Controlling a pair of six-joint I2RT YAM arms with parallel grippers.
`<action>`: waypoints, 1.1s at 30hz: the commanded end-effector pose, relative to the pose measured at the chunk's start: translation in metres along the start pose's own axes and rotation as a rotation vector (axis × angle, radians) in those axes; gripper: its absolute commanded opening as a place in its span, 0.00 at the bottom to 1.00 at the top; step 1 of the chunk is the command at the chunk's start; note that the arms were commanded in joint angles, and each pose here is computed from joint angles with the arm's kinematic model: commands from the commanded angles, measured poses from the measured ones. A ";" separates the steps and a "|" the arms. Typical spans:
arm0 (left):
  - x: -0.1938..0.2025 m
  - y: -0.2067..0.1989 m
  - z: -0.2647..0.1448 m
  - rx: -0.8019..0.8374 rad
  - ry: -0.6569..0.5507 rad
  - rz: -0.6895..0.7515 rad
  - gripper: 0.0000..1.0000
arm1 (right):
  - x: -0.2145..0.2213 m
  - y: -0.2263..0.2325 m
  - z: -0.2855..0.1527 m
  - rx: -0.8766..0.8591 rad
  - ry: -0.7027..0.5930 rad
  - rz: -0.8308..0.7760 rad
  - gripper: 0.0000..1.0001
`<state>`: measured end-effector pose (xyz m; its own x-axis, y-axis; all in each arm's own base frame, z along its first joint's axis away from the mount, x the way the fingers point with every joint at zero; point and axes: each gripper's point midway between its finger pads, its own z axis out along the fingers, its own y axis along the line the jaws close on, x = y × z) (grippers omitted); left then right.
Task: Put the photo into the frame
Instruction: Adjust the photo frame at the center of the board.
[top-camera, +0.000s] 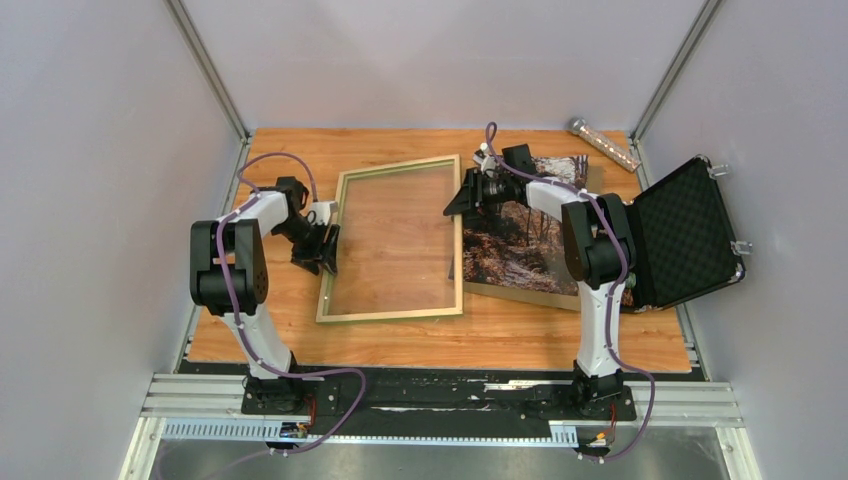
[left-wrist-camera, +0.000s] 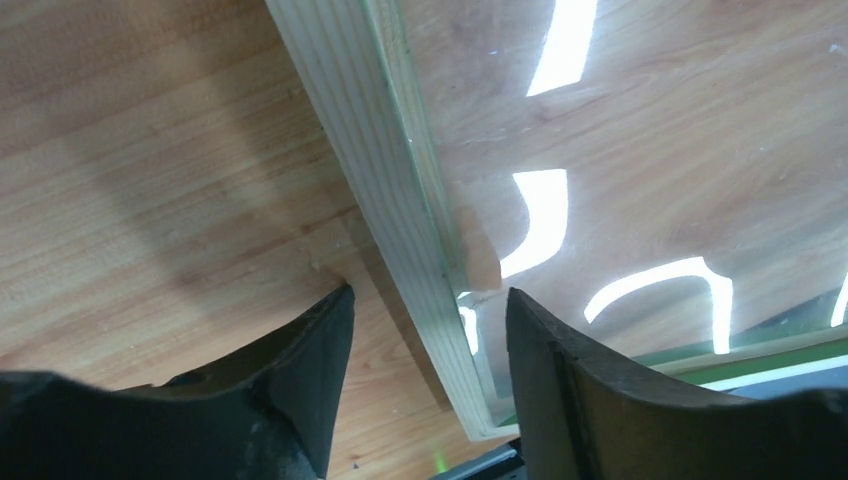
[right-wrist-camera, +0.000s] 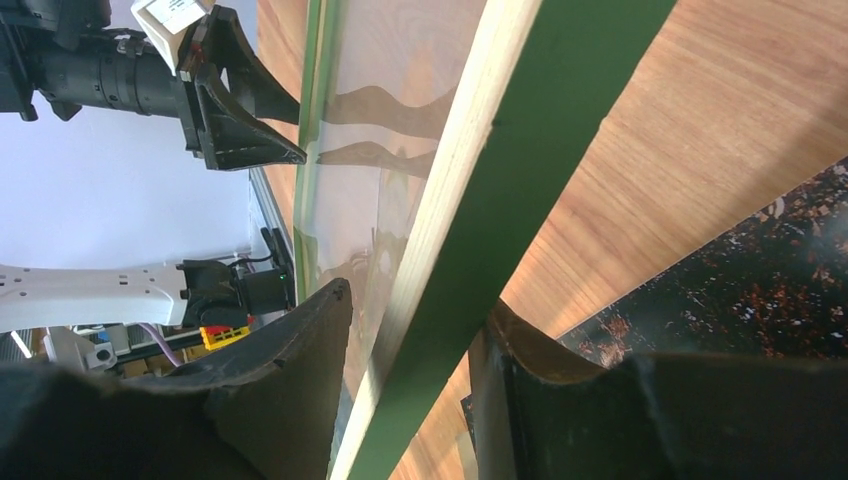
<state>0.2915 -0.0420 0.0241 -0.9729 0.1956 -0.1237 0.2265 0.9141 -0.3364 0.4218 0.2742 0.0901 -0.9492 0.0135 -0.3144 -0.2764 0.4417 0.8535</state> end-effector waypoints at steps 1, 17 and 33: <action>-0.008 -0.003 -0.007 0.010 -0.041 0.060 0.69 | -0.020 0.050 -0.015 -0.115 -0.031 -0.136 0.44; -0.033 -0.029 0.007 0.168 -0.100 0.012 0.90 | 0.005 0.186 -0.051 -0.541 0.085 -0.190 0.49; -0.065 -0.105 0.008 0.370 -0.127 0.108 1.00 | 0.008 0.228 -0.034 -0.630 0.175 -0.255 0.53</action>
<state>0.3079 -0.1355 0.0495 -0.9486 0.2382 -0.2084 0.3164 0.7321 -0.6033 0.3582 0.3395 0.2828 -0.8866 -0.1476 -0.4383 -0.4194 -0.1427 0.8965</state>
